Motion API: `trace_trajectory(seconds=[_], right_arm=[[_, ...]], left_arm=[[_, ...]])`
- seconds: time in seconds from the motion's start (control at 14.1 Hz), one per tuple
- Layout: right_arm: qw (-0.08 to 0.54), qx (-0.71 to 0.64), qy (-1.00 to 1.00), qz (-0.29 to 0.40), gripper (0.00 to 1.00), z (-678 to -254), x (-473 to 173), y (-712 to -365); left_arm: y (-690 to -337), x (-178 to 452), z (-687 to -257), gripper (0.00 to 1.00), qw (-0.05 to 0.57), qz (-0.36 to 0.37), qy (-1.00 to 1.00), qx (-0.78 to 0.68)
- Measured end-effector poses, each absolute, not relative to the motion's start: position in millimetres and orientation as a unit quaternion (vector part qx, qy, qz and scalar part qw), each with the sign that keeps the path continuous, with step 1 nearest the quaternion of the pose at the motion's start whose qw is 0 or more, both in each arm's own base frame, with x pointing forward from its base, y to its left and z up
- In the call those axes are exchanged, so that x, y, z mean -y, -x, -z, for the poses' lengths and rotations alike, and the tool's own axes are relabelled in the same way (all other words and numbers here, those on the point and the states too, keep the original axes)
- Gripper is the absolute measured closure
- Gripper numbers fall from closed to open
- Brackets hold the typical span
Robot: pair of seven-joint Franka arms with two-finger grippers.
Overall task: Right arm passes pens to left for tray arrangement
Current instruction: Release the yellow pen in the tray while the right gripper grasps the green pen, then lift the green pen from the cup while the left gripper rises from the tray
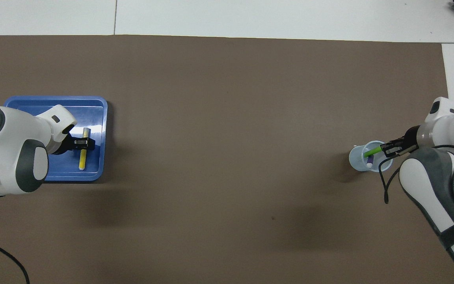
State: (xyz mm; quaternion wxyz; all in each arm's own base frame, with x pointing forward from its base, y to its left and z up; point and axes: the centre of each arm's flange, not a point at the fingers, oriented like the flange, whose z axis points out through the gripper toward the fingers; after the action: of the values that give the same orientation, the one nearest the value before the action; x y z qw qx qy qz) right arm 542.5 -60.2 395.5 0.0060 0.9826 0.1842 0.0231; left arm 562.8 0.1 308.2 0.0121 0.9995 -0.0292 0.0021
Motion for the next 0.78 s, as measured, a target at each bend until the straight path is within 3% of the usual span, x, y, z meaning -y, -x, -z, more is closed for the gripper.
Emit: trace_trajectory(seconds=[0.42, 0.57, 0.64, 0.78], right_arm=[[-0.019, -0.168, -0.985, -0.022, 0.78, -400.2, 57.2, -543.0], [-0.028, -0.166, -0.986, -0.015, 0.80, -404.4, 54.4, -543.7], [-0.034, -0.165, -0.986, -0.013, 0.81, -407.1, 52.6, -544.3], [-0.053, -0.158, -0.986, -0.013, 0.81, -415.9, 47.0, -547.0]], left_arm=[[-581.1, 3.8, -351.5, 0.30, 0.035, 0.023, -0.999, 0.011], [-585.3, 7.1, -368.0, 0.27, 0.040, 0.036, -0.999, -0.008], [-588.0, 10.0, -378.8, 0.20, 0.041, 0.041, -0.998, -0.019], [-592.4, 16.9, -400.2, 0.19, 0.050, 0.048, -0.997, -0.041]])
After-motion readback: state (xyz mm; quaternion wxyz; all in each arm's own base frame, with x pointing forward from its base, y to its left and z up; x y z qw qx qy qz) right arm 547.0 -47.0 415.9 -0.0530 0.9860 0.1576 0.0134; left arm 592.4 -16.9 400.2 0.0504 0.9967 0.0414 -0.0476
